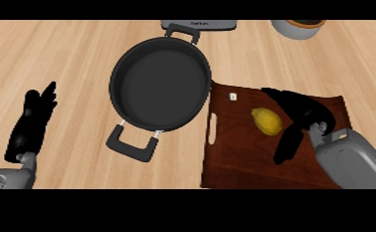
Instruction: Pick the lemon from the tray and place it in the pot
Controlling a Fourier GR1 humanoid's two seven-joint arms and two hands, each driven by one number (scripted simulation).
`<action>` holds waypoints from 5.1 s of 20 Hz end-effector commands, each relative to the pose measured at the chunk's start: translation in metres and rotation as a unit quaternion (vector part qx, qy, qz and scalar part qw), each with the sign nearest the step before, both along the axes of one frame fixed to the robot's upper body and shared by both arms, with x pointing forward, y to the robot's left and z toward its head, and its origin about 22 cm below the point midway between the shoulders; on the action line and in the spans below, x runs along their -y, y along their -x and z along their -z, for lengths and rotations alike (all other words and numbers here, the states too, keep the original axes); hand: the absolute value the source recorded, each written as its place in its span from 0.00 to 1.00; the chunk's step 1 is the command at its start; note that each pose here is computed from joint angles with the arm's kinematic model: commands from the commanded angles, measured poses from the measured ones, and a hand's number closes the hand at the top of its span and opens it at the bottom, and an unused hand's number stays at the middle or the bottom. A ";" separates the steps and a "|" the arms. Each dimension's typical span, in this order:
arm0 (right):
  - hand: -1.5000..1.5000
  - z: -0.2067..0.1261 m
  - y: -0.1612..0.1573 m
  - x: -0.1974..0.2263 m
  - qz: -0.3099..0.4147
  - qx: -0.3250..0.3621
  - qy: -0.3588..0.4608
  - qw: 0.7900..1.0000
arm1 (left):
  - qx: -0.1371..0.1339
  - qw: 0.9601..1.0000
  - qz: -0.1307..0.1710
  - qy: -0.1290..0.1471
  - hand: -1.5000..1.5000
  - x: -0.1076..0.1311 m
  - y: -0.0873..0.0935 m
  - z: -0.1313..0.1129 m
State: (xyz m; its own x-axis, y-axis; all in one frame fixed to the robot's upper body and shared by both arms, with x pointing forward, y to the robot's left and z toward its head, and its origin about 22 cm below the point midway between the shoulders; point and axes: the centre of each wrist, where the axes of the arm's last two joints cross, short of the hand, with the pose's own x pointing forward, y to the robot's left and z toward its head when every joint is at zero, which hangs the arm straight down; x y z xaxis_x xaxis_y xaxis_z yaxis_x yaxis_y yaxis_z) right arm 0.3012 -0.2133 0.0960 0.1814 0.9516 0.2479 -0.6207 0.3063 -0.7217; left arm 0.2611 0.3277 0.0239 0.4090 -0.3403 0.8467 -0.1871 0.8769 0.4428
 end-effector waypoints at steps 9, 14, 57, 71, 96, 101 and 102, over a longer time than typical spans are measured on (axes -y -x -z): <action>0.00 0.042 0.000 -0.002 0.012 -0.051 0.036 0.998 | 0.002 1.000 -0.005 -0.004 0.50 0.001 0.005 -0.005; 0.00 0.048 -0.009 -0.019 0.015 -0.048 0.029 0.998 | 0.003 1.000 0.000 -0.001 0.50 -0.006 -0.009 -0.006; 1.00 -0.008 0.070 0.019 0.079 0.338 0.114 0.931 | -0.003 1.000 -0.013 -0.008 0.50 -0.010 -0.001 0.002; 1.00 -0.136 0.134 -0.059 0.039 0.597 -0.055 0.799 | 0.000 1.000 -0.001 -0.004 0.50 0.001 -0.002 0.004; 1.00 -0.154 -0.024 -0.206 0.009 0.398 -0.093 0.913 | 0.003 1.000 0.013 0.003 0.50 0.007 -0.009 -0.016; 0.00 -0.121 -0.041 -0.218 0.050 0.332 -0.123 0.934 | 0.003 1.000 0.025 -0.002 0.50 0.013 -0.011 0.008; 0.00 -0.124 -0.039 -0.226 0.060 0.311 -0.126 0.940 | 0.003 1.000 0.020 0.002 0.50 0.005 -0.015 -0.002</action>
State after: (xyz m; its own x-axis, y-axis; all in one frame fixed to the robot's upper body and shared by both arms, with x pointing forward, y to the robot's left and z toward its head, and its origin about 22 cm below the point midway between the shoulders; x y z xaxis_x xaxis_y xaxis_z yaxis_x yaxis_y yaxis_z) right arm 0.3285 0.0036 0.2363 -0.0790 0.8664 0.4931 0.0092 0.4953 -0.8687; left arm 0.2733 0.3199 0.0271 0.3943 -0.3552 0.8476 -0.1576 0.8825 0.4431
